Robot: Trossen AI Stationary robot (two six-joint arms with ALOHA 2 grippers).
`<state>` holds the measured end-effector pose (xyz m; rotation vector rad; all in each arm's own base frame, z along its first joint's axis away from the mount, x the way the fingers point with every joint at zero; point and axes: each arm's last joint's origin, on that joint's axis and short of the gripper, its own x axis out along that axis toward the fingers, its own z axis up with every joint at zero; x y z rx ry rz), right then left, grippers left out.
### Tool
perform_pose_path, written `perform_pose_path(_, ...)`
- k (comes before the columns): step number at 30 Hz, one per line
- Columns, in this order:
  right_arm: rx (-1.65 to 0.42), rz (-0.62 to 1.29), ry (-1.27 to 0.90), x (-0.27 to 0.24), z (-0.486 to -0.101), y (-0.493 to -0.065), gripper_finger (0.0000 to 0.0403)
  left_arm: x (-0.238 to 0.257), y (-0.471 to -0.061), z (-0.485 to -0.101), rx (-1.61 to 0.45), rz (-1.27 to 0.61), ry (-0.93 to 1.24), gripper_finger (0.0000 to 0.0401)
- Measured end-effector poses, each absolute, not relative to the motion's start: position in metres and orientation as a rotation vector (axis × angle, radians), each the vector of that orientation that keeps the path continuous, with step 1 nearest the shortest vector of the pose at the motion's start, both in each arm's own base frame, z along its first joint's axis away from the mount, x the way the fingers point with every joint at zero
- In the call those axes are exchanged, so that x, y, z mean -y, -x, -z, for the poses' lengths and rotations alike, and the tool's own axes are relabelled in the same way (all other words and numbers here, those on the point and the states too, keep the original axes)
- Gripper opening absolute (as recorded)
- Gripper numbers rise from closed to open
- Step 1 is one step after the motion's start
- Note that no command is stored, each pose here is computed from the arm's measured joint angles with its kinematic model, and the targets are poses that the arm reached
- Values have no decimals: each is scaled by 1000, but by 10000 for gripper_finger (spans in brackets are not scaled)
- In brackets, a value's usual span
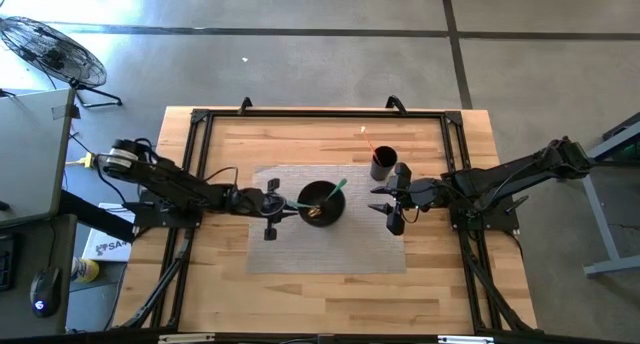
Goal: Pick & Place Utensil
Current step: Adjust the black bowl on the gray mat, then return to Home Position
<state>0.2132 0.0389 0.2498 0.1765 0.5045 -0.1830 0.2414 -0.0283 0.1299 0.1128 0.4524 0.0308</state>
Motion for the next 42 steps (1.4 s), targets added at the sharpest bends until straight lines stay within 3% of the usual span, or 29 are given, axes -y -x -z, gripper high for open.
perform_pose_path(15,-506,183,-175,-39,-250,-213,197,29,-246,-130,-507,-17,-123,40)
perform_pose_path(24,-492,238,-87,-37,-250,-213,197,28,-223,-157,-550,59,-102,40)
perform_pose_path(30,-471,306,-67,-35,-251,-213,197,26,-211,-186,-426,37,-160,40)
perform_pose_path(42,-465,253,-89,-24,-251,-221,197,25,-213,-208,-228,10,-224,40)
